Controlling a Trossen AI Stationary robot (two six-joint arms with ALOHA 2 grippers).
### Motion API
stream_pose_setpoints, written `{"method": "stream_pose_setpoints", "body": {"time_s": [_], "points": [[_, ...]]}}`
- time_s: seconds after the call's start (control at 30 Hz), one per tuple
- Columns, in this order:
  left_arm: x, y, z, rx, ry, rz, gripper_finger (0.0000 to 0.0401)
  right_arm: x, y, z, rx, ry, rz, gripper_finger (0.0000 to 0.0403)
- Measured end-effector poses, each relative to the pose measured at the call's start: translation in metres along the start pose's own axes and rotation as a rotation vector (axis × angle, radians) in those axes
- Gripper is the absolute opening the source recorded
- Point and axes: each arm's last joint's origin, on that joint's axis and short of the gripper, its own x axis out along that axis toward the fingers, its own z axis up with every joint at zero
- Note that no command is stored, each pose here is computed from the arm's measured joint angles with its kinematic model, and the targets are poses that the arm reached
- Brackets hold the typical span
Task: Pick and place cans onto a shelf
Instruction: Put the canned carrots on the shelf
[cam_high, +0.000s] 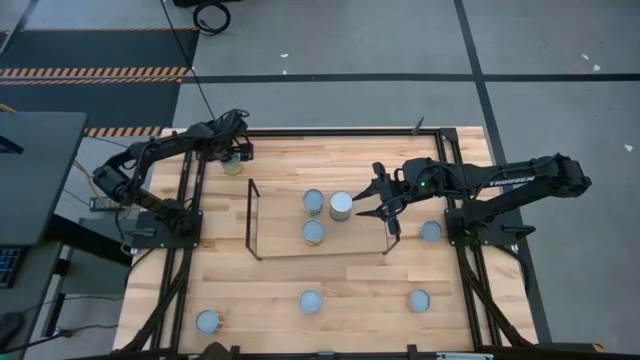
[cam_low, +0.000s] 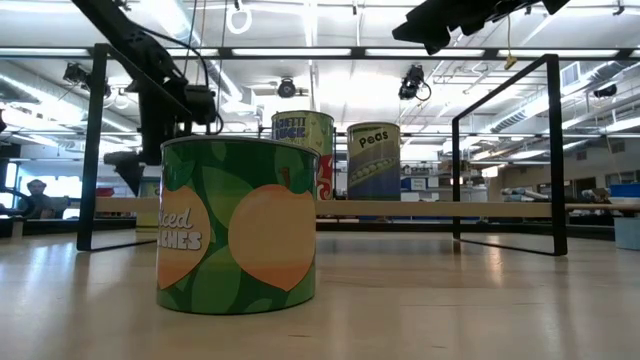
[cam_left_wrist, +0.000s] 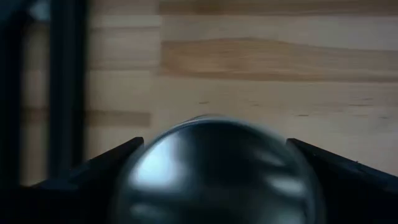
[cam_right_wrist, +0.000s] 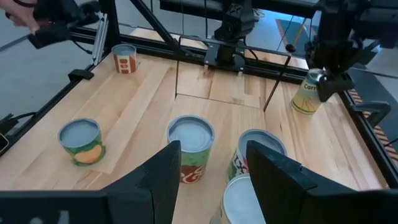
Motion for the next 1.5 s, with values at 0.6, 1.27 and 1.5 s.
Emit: {"method": "stream_pose_setpoints", "body": {"time_s": [0.6,1.27,1.5], "points": [[-0.020,-0.009,0.005,0.104,0.052,-0.063,0.0294,0.000,-0.001,0.002,-0.003,-0.017,-0.005,0.0190],[-0.284,-0.084,-0.019,0.478,-0.314,-0.557,0.0299,-0.016,-0.007,-0.009,-0.051,0.194,-0.222,0.0190],[-0.295,-0.161,-0.075,0.712,-0.296,-0.691,0.0298,-0.042,0.005,0.000,-0.032,0.316,-0.235,0.0190]]}}
